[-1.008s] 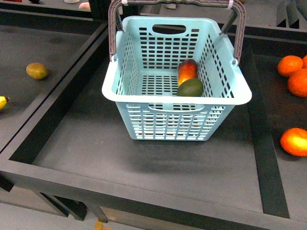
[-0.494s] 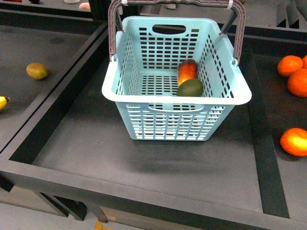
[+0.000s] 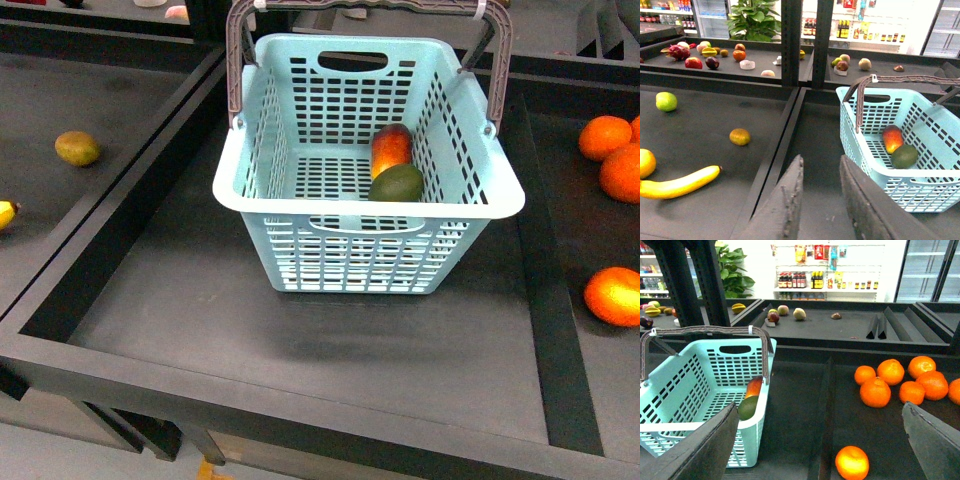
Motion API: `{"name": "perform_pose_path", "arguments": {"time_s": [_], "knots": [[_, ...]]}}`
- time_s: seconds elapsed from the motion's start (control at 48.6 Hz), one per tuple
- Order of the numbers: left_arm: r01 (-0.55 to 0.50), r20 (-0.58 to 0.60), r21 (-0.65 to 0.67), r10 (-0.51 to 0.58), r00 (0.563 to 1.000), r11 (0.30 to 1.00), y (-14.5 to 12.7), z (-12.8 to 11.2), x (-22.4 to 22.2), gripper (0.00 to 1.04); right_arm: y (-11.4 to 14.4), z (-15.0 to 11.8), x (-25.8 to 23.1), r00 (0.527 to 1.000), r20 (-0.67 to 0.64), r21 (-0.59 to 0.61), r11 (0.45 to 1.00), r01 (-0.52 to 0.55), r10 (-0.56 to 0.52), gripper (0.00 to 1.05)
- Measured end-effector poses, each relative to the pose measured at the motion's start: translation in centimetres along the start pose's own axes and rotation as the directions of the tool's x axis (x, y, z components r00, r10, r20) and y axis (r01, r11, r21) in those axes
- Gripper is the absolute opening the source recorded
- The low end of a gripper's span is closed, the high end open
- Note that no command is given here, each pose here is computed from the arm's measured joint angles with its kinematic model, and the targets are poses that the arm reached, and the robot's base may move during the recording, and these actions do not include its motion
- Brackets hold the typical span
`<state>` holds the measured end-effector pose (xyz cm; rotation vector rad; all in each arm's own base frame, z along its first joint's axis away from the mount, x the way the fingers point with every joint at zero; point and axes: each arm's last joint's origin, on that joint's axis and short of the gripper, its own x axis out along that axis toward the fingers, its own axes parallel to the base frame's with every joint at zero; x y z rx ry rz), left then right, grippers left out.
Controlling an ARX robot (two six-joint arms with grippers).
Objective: Pick mango and avocado into basket
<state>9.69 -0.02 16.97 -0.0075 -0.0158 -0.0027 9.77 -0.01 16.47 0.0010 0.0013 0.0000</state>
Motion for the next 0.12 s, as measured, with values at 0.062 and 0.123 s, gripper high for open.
{"name": "perform_pose_path", "arguments": {"time_s": [0.062,0.123], "knots": [[0.0,0.001,0.0,0.0,1.0,1.0,0.0,0.01,0.0,0.44,0.0,0.0,0.0,1.0,0.0,0.0,1.0,0.0,0.0,0.97],[0.0,0.0,0.0,0.0,1.0,1.0,0.0,0.0,0.0,0.55,0.0,0.0,0.0,1.0,0.0,0.0,1.0,0.0,0.0,0.97]]}}
